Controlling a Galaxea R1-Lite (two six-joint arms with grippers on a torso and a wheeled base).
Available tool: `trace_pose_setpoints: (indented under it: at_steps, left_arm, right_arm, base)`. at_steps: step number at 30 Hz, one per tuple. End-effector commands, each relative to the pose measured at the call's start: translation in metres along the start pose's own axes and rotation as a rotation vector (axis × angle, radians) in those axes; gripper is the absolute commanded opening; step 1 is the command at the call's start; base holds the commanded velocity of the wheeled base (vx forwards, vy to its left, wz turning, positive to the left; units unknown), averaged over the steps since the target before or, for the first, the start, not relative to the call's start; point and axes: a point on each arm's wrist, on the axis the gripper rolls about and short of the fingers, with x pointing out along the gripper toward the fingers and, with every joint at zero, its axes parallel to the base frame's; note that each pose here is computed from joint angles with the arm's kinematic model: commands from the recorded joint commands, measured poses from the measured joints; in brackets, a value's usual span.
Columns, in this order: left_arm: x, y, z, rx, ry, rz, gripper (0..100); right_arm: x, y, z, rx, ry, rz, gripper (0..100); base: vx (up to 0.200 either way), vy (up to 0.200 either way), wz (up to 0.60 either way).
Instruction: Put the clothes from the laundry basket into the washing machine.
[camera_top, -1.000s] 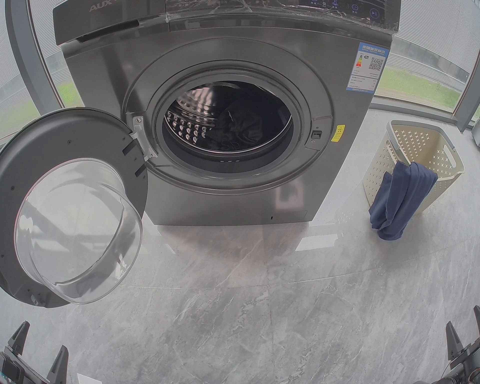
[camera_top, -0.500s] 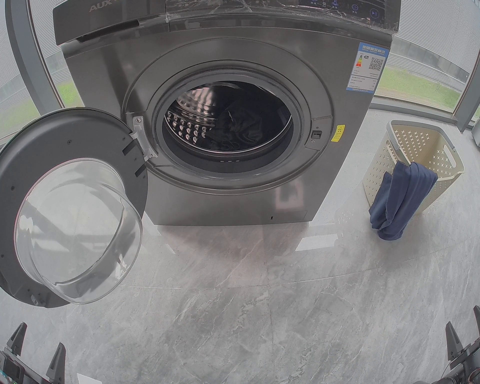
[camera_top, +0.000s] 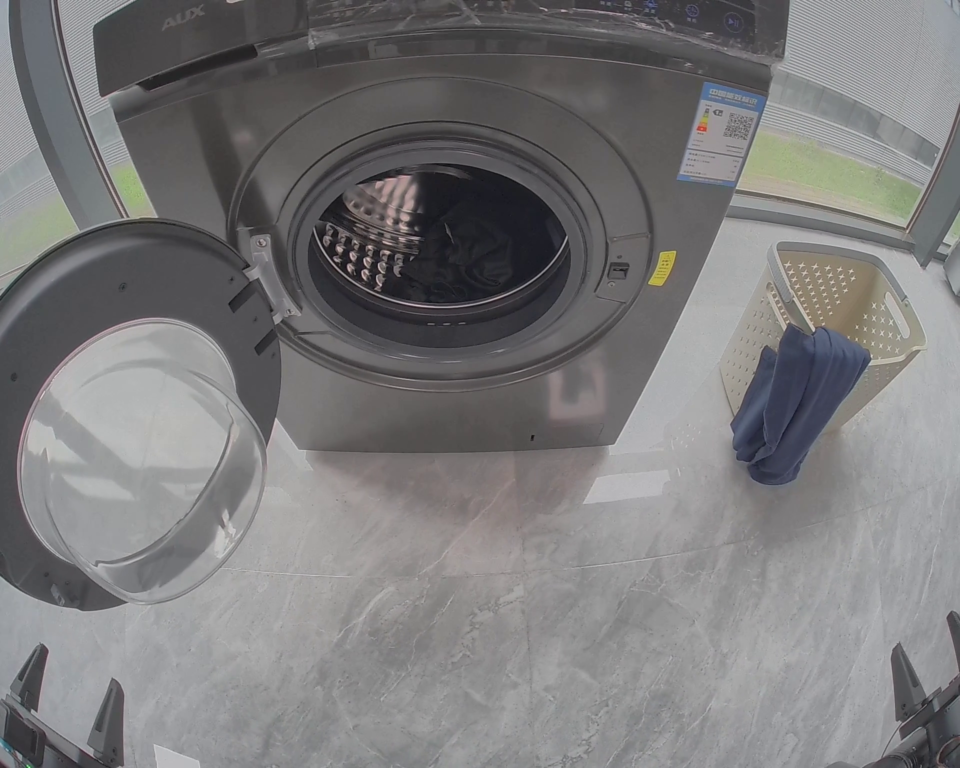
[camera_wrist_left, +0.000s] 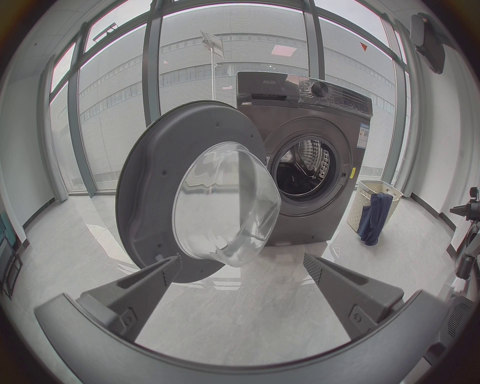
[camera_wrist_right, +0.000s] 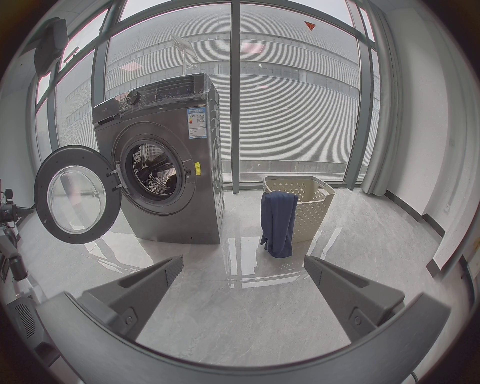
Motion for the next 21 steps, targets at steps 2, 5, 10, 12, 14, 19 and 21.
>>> trace_pose_setpoints:
  at_steps: [2,5,10,12,14,19,21]
  left_arm:
    - [0.0006,0.0,-0.0051,-0.002,0.008,0.0,100]
    - [0.0006,0.0,-0.0051,-0.002,0.008,0.0,100]
    - [0.0006,0.0001,-0.0049,-0.007,0.006,0.002,100]
    - [0.0006,0.0,-0.0051,-0.002,0.008,0.0,100]
    - [0.0006,0.0,-0.0051,-0.001,0.008,-0.003,100]
    - [0.0007,0.0001,-0.0049,-0.01,0.008,-0.001,100]
    - [0.0007,0.0001,-0.0049,-0.008,0.008,-0.001,100]
  right_arm:
    - [0.0001,0.0,-0.0046,0.0,0.002,0.0,100]
    - [0.0001,0.0,-0.0046,0.0,0.002,-0.002,100]
    - [0.0001,0.0,-0.0046,0.0,0.002,-0.002,100]
    - [0.0001,0.0,-0.0046,0.0,0.002,0.0,100]
    - [0.0001,0.0,-0.0046,0.0,0.002,-0.002,100]
    - [0.0001,0.0,-0.0046,0.0,0.002,0.0,100]
    - [0.0001,0.0,-0.0046,0.0,0.002,0.0,100]
  base:
    - [0.0,-0.2,0.0]
    - [0.0,-0.2,0.0]
    - [0.0,-0.2,0.0]
    - [0.0,-0.2,0.0]
    - [0.0,-0.2,0.0]
    - [0.0,-0.2,0.0]
    - [0.0,-0.2,0.0]
